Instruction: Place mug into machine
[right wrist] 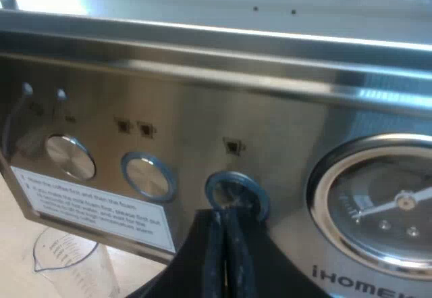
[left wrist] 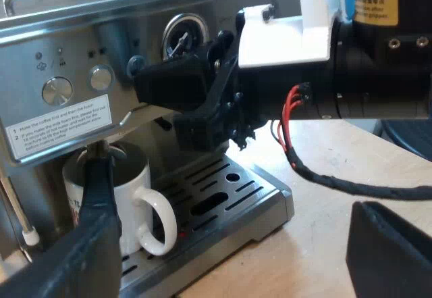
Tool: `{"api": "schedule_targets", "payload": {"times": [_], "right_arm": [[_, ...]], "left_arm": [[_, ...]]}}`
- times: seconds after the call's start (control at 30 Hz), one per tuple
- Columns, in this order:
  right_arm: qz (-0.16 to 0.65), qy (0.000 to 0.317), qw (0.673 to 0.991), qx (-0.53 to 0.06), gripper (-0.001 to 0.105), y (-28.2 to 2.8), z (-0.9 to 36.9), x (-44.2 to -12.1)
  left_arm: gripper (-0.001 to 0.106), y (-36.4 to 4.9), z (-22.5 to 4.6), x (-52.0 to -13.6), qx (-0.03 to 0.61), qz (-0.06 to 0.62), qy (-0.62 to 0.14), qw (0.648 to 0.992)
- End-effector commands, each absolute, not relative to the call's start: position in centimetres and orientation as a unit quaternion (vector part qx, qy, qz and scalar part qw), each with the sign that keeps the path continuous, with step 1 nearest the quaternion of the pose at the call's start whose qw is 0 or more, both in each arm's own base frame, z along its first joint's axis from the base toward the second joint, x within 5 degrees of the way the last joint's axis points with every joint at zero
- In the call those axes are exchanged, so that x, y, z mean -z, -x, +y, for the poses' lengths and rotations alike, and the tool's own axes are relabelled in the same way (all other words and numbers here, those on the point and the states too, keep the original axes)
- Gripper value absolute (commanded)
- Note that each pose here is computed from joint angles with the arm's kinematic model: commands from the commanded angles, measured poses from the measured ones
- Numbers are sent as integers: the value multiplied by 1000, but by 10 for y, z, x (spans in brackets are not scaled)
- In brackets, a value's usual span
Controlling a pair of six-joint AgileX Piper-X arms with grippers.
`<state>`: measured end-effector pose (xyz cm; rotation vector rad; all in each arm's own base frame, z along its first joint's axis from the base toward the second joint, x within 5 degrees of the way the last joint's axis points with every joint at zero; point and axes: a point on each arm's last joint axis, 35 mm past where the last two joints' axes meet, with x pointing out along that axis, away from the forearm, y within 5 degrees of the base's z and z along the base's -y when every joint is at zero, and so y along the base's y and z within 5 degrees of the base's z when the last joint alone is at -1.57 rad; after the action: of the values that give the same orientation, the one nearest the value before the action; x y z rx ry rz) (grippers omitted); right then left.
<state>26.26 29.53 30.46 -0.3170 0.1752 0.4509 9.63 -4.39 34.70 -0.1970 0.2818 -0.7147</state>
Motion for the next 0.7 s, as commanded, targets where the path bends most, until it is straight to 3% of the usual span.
{"api": "schedule_targets", "payload": {"times": [0.03,0.43,0.5,0.6,0.67,0.7], "right_arm": [[90,162,960,-208,0,-261,286,-317],[142,215,919,-298,2,-195,277,-346],[140,217,917,-304,11,-186,275,-352],[132,217,922,-293,35,-175,271,-361],[127,215,924,-290,54,-170,266,-368],[126,214,924,-290,57,-170,265,-369]], "left_arm": [[70,-95,-45,-347,355,149,102,917],[70,-88,-42,-368,356,133,101,919],[70,-85,-41,-370,353,139,99,920],[71,-81,-39,-373,332,153,76,928],[79,-77,-36,-379,314,151,49,936],[81,-76,-36,-381,315,147,44,937]]}}
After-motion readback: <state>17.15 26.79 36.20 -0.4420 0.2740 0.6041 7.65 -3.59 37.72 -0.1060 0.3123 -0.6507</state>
